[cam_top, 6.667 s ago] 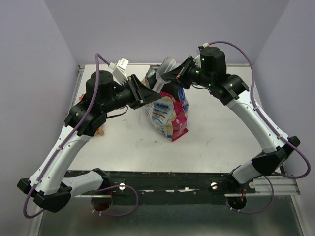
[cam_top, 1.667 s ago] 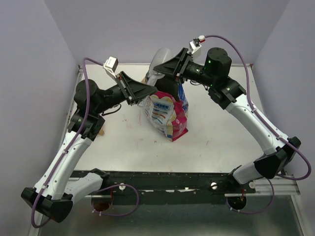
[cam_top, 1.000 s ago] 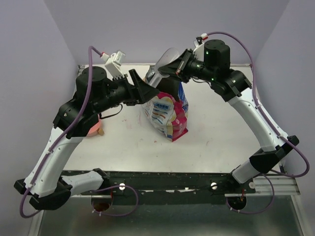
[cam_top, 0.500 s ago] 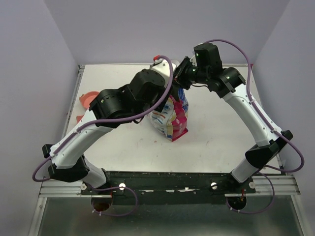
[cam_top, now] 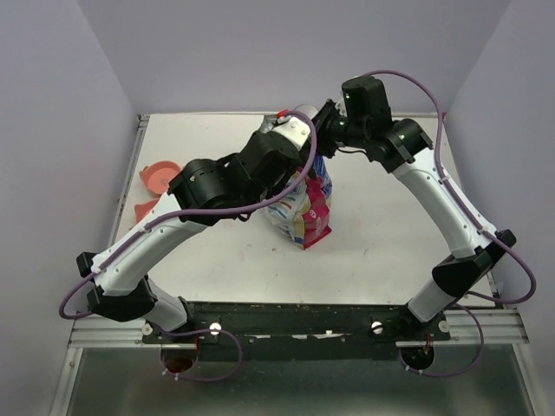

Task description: Serve the pet food

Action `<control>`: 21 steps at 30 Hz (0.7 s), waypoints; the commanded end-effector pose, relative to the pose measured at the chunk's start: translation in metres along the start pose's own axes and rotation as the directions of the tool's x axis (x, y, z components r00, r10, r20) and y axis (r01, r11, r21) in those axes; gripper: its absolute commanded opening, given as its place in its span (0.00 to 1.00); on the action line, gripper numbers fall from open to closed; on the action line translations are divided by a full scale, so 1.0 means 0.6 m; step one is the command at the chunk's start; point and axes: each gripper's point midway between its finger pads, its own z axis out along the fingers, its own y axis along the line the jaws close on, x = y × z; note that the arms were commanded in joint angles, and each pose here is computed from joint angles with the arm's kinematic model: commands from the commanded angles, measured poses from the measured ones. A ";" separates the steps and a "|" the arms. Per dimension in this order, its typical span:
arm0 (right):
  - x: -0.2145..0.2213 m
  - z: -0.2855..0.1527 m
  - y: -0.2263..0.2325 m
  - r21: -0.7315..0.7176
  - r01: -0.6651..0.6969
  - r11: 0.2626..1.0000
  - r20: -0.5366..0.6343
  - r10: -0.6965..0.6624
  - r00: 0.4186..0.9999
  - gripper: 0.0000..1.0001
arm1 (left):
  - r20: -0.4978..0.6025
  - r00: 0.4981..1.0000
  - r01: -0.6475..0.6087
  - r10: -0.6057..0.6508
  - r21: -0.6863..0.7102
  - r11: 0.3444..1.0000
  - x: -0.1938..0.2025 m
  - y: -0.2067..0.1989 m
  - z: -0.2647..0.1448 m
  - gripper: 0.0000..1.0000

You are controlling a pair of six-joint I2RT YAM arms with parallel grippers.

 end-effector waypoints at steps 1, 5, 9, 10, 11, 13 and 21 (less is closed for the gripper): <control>-0.005 -0.027 0.028 -0.046 -0.011 0.999 0.027 0.013 1.000 0.00 | 0.041 0.999 0.011 -0.012 0.012 1.000 -0.001 0.002 -0.008 0.61; 0.001 -0.025 0.028 -0.055 -0.026 0.998 0.007 0.027 1.000 0.00 | 0.060 0.998 0.035 -0.035 -0.001 0.999 -0.009 0.003 -0.004 0.54; 0.008 -0.024 0.028 -0.067 -0.041 0.997 -0.011 0.040 0.999 0.00 | 0.090 0.995 0.050 -0.051 0.003 0.999 -0.021 0.000 -0.002 0.43; 0.010 -0.023 0.028 -0.067 -0.045 0.997 -0.018 0.044 0.999 0.00 | 0.090 0.995 0.048 -0.048 0.000 0.999 -0.021 0.000 0.000 0.42; 0.011 -0.021 0.027 -0.066 -0.050 0.997 -0.020 0.048 0.999 0.00 | 0.086 0.995 0.046 -0.045 -0.002 0.999 -0.020 -0.001 0.002 0.41; 0.012 -0.023 0.031 -0.076 -0.052 0.996 -0.024 0.051 0.998 0.00 | 0.083 0.996 0.043 -0.043 -0.004 0.999 -0.017 -0.001 0.004 0.41; 0.020 -0.023 0.035 -0.097 -0.069 0.993 -0.051 0.064 0.997 0.00 | 0.097 0.994 0.043 -0.042 -0.005 0.999 -0.020 -0.003 0.013 0.43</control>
